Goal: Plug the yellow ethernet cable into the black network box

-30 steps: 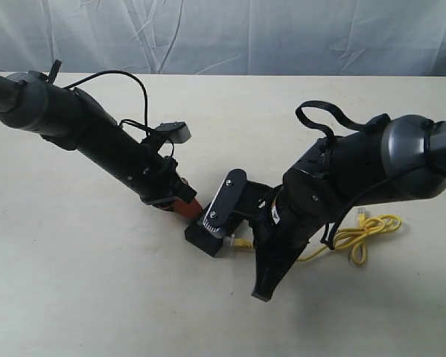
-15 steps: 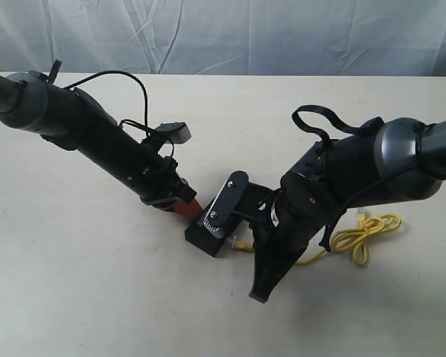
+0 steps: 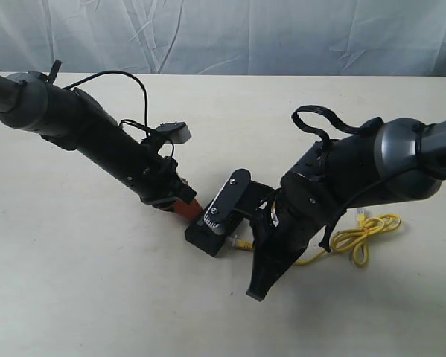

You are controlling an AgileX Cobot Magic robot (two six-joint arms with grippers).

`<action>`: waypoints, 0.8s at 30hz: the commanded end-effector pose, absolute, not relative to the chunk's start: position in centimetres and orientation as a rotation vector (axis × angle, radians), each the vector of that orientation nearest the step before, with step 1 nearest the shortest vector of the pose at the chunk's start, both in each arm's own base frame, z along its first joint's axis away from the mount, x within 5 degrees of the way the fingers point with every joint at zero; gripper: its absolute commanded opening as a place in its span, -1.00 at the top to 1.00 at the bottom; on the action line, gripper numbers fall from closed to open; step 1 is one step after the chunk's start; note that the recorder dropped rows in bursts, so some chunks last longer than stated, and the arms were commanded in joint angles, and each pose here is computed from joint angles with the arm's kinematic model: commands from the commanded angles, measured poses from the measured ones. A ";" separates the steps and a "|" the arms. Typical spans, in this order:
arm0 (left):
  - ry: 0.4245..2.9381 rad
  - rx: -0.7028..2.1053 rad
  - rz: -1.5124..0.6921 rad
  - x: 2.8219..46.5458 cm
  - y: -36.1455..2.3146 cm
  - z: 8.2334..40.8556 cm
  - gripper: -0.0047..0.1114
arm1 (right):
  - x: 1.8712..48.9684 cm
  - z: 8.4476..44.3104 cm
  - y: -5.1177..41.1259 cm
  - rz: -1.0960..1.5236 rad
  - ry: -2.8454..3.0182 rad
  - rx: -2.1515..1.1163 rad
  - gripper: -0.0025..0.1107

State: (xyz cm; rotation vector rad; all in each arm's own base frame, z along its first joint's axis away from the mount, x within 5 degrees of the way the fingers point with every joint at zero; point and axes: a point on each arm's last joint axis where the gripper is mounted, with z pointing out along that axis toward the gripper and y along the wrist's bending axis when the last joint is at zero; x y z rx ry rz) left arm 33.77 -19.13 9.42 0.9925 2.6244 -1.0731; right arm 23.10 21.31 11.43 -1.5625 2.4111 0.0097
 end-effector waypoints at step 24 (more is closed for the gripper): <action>2.646 1.021 -1.052 33.6 -19.0 8.9 0.92 | 22.9 12.1 21.2 -0.014 2.286 -1.731 0.97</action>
